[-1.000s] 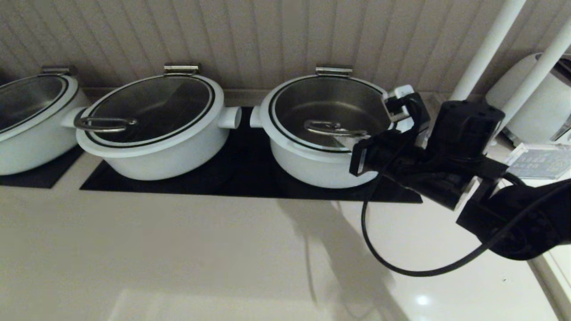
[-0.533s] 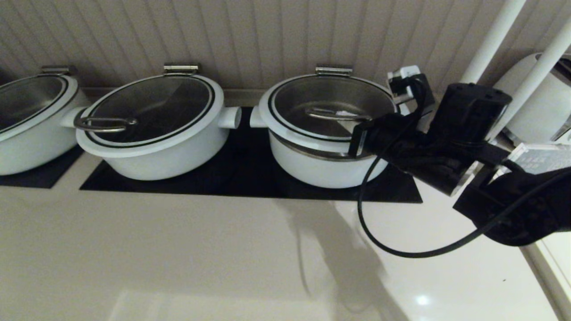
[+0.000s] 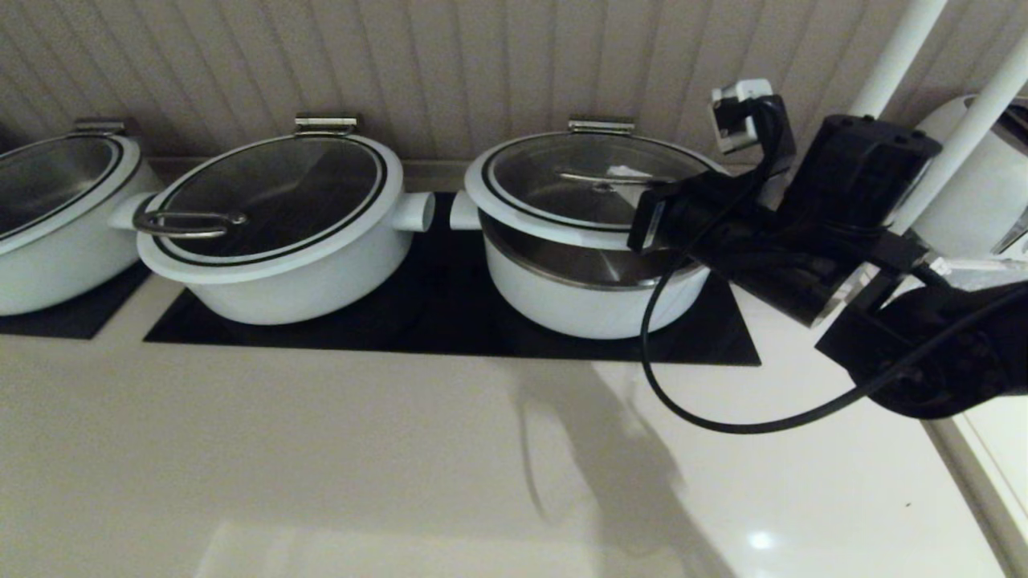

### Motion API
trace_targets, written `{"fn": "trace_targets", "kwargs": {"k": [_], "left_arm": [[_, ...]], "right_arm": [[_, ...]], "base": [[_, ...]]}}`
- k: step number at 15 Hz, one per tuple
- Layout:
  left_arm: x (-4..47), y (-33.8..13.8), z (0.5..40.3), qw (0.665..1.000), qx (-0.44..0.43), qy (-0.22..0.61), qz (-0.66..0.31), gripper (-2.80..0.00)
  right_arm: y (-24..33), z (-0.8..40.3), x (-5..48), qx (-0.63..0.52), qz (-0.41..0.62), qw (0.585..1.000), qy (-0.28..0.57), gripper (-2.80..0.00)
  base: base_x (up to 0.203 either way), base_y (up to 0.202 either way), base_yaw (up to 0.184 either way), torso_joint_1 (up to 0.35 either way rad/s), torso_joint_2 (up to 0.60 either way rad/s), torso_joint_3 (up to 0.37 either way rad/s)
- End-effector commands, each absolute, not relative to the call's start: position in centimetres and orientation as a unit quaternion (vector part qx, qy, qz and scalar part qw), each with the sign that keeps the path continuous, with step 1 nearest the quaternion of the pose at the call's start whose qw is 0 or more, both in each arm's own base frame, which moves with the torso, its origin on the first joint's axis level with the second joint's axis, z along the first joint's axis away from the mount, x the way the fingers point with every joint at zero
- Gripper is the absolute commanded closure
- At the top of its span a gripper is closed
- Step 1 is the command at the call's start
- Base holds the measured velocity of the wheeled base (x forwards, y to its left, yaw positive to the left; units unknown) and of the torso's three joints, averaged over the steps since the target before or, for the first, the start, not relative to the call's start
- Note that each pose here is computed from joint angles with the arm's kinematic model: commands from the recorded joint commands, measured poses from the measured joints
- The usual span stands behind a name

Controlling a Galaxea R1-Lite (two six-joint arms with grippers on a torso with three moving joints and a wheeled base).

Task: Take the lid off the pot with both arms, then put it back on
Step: Open the food pot lid a small opening with the right arm, then hold the pot lid with the left arm

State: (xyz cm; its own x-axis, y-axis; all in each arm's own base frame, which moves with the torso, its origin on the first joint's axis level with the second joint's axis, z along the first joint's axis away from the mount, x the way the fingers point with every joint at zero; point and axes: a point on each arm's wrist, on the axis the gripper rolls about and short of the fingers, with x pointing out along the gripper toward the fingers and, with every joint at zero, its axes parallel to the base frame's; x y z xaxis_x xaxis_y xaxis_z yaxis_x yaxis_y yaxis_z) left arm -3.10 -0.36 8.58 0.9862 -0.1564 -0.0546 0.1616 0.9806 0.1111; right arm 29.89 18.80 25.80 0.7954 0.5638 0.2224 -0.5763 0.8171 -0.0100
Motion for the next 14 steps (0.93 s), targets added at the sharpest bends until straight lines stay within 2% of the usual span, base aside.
{"fn": "trace_targets", "kwargs": {"k": [1, 7, 14], "left_arm": [[-3.1, -0.4, 8.6, 0.995, 0.058, 0.023, -0.080, 0.00], [-2.9, -0.4, 10.3, 0.994, 0.067, 0.026, -0.088, 0.00], [2.2, -0.6, 17.2, 0.988, 0.085, 0.014, -0.130, 0.00]], "right_arm": [[18.8, 26.1, 29.9, 0.031, 0.301, 0.946, -0.115, 0.00], [18.8, 26.1, 30.0, 0.031, 0.300, 0.946, -0.116, 0.00], [18.7, 26.1, 30.0, 0.032, 0.295, 0.948, -0.116, 0.00]], "base": [[0.000, 0.000, 0.000, 0.000, 0.00, 0.000], [0.000, 0.000, 0.000, 0.000, 0.00, 0.000], [0.000, 0.000, 0.000, 0.000, 0.00, 0.000]]}}
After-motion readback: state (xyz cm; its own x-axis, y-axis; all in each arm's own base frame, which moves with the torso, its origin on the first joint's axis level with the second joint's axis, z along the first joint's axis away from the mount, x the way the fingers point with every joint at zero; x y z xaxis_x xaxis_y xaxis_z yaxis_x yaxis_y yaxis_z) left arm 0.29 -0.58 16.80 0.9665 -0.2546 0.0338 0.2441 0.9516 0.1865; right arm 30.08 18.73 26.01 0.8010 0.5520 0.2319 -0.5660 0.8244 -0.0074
